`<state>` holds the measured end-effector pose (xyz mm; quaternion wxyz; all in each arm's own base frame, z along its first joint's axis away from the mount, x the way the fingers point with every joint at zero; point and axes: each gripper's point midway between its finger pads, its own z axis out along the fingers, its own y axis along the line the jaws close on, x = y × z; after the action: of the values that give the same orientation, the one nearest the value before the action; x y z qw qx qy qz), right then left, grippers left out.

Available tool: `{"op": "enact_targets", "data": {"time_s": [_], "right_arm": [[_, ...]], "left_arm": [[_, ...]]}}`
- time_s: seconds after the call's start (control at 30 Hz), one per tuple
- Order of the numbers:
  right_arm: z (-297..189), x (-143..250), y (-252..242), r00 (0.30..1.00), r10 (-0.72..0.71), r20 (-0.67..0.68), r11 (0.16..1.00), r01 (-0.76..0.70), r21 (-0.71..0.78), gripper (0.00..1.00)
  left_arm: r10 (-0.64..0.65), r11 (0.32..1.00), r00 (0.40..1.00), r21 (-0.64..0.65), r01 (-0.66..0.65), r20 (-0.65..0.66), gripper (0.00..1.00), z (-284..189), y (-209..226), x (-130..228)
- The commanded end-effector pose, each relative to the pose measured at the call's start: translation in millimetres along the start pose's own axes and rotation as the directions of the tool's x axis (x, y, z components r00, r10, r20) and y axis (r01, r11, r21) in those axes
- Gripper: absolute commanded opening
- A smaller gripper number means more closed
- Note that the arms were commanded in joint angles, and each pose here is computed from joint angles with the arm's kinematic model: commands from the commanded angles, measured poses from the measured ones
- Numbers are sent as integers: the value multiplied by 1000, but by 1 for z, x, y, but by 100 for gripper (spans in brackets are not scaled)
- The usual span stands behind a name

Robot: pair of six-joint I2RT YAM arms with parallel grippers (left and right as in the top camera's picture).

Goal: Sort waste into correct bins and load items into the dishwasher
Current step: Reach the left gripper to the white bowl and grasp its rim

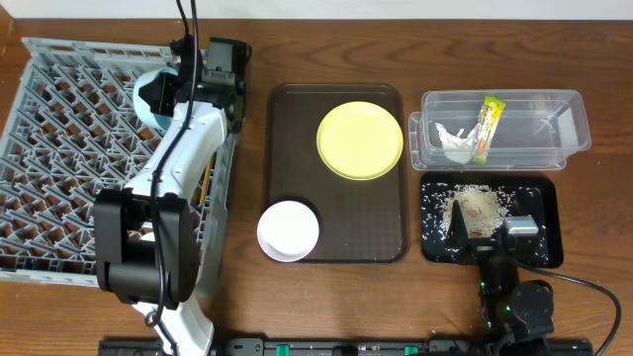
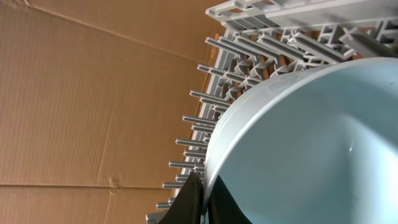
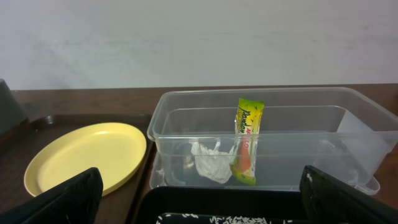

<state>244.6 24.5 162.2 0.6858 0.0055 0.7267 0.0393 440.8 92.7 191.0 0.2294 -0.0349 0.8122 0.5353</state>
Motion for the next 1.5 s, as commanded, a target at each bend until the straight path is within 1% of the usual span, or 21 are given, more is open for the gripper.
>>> {"op": "enact_targets", "data": {"time_s": [0.0,0.13,0.27,0.37,0.43,0.53,0.6,0.63,0.7,0.8,0.83,0.9,0.97,1.07,1.13,1.2,1.23,1.27,1.33,1.4,1.47], "right_arm": [[0,1,-4,1000,-8,2,1000,8,16,99],[0,1,-4,1000,-8,2,1000,8,16,99],[0,1,-4,1000,-8,2,1000,8,16,99],[0,1,-4,1000,-8,2,1000,8,16,99],[0,1,-4,1000,-8,2,1000,8,17,99],[0,1,-4,1000,-8,2,1000,8,17,99],[0,1,-4,1000,-8,2,1000,8,16,99],[0,1,-4,1000,-8,2,1000,8,16,99],[0,1,-4,1000,-8,2,1000,8,17,99],[0,1,-4,1000,-8,2,1000,8,16,99],[0,1,-4,1000,-8,2,1000,8,16,99],[0,1,-4,1000,-8,2,1000,8,17,99],[0,1,-4,1000,-8,2,1000,8,17,99],[0,1,-4,1000,-8,2,1000,8,16,99],[0,1,-4,1000,-8,2,1000,8,16,99],[0,1,-4,1000,-8,2,1000,8,17,99],[0,1,-4,1000,-8,2,1000,8,17,99],[0,1,-4,1000,-8,2,1000,8,17,99],[0,1,-4,1000,-8,2,1000,8,17,99],[0,1,-4,1000,-8,2,1000,8,17,99],[0,1,-4,1000,-8,2,1000,8,16,99]], "left_arm": [[38,999,999,-13,-38,1,6,-3,-8,5],[66,998,998,-2,-66,-9,6,0,-18,11],[73,997,997,8,-73,8,7,-7,-22,8],[101,995,994,21,-102,29,12,-19,-29,6],[113,993,993,29,-115,36,12,-24,-32,6],[81,996,996,34,-82,32,17,-27,-34,9],[61,997,998,37,-62,21,30,-28,-35,14],[54,998,998,38,-54,15,42,-30,-34,16],[58,996,998,71,-59,6,46,-34,-37,22],[66,967,998,246,-62,-8,54,-53,-53,30],[52,951,999,306,-45,-15,57,-61,-57,32],[17,886,999,463,1,-35,60,-85,-64,35],[-19,791,999,610,41,-42,60,-113,-67,35],[-77,587,995,804,94,-59,60,-164,-68,33],[-102,413,991,903,118,-83,60,-201,-65,34],[-97,279,990,952,130,-107,60,-228,-62,37],[-75,233,991,964,125,-110,60,-239,-61,43],[-51,219,992,968,122,-113,60,-243,-61,49],[26,235,990,964,126,-136,60,-243,-64,69],[125,269,972,950,161,-200,59,-239,-70,99],[193,300,949,936,186,-251,59,-232,-78,124]]}}
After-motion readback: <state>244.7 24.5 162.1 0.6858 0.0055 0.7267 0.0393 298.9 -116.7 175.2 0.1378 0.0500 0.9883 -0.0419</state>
